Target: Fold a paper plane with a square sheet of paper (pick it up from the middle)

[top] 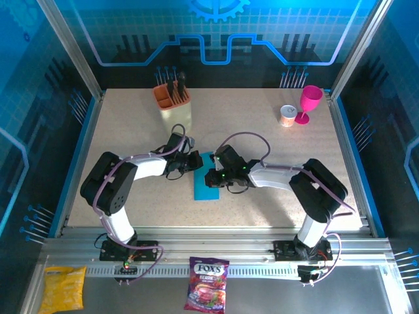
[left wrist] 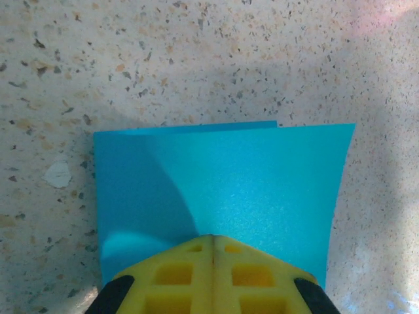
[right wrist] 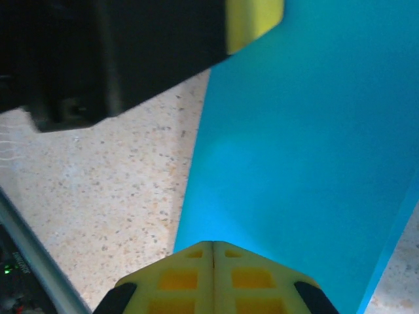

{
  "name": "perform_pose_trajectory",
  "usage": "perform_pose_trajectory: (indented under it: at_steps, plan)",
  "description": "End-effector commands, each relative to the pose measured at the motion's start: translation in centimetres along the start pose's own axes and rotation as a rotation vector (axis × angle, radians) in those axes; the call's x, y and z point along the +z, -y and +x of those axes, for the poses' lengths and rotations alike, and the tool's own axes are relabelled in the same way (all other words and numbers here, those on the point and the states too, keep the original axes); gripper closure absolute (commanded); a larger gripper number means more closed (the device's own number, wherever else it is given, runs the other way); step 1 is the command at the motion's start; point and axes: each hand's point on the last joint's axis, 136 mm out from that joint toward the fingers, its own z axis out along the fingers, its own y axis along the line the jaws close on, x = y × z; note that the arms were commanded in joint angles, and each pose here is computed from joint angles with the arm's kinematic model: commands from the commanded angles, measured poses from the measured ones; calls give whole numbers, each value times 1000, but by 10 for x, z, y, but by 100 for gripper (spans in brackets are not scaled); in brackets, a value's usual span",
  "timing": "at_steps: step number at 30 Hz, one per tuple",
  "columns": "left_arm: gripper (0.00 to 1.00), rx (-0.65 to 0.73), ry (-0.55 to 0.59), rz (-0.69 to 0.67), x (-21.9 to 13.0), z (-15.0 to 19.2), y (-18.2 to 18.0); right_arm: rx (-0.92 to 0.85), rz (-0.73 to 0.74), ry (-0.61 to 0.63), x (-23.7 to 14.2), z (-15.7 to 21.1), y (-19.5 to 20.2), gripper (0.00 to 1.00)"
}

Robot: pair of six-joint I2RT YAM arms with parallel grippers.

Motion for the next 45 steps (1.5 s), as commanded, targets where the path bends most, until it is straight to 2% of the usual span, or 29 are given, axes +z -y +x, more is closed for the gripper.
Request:
perform_pose_trajectory:
  at_steps: [1, 9, 20, 23, 30, 32, 34, 45]
  plan:
    - [100, -11, 2, -13, 5, 6, -4, 7, -16, 3, 7, 1, 2, 100]
    - [100, -6, -12, -5, 12, 21, 2, 37, 40, -21, 12, 16, 30, 100]
    - [100, 13, -13, 50, 11, 32, 35, 62, 97, -22, 3, 23, 61, 100]
    - [99, 27, 1, 56, 6, 24, 42, 53, 103, -28, 0, 22, 63, 100]
    - [87, 49, 40, 26, -7, -19, 35, 35, 114, -48, 1, 23, 67, 100]
    - [90, 57, 39, 18, -9, -29, 29, 35, 119, -55, 3, 25, 69, 100]
    - [100, 82, 32, 19, -9, -37, 26, 35, 120, -62, 4, 27, 70, 100]
    - [100, 190, -27, 36, -3, -34, 23, 34, 132, -71, 4, 32, 75, 100]
